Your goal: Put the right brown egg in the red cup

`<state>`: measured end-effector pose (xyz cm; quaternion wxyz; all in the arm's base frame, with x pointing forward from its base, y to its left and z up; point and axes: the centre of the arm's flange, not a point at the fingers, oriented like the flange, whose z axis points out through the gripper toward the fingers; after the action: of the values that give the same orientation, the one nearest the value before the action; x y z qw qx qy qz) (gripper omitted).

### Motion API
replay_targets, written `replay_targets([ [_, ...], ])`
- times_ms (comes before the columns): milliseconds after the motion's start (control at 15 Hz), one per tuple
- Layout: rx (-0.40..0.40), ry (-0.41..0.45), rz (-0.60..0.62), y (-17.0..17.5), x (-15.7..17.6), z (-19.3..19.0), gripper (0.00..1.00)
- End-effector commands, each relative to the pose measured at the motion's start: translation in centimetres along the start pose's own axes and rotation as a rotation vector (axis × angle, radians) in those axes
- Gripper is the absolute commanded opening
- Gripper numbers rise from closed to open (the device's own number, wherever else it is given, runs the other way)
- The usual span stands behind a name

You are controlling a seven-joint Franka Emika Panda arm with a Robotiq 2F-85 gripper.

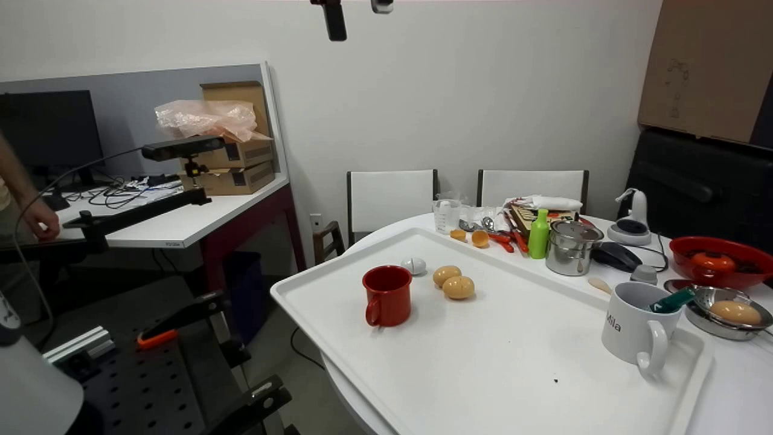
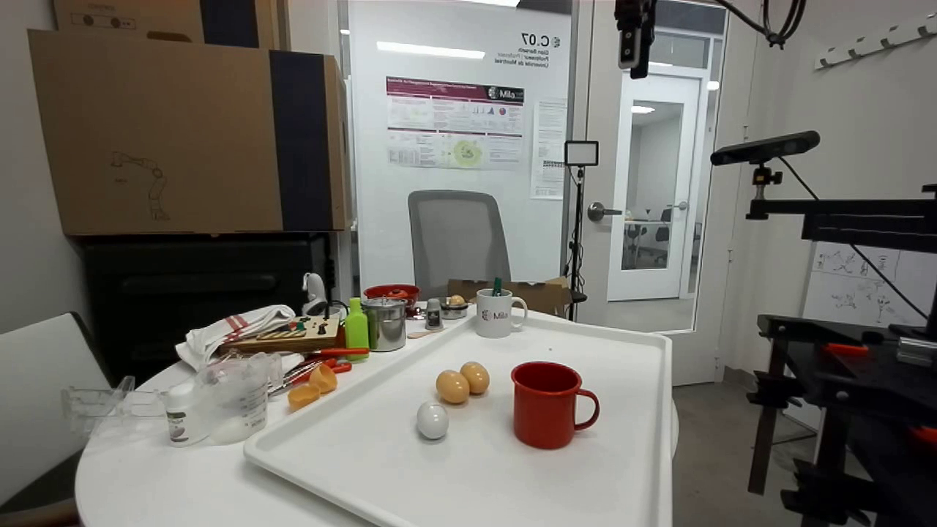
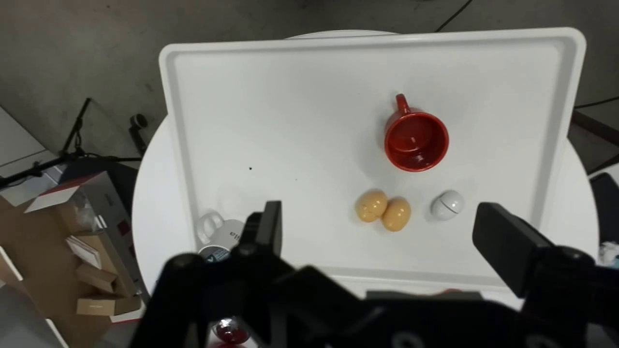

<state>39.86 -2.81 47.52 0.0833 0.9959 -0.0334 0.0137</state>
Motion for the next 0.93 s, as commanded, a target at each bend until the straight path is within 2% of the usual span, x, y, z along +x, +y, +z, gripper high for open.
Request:
replay_targets([
  [0,-0.009,-0.001,0.009,0.32,0.3,0.03,1.0],
  [867,-0.019,0.0,0.017,0.49,0.79,-0.11,1.0],
])
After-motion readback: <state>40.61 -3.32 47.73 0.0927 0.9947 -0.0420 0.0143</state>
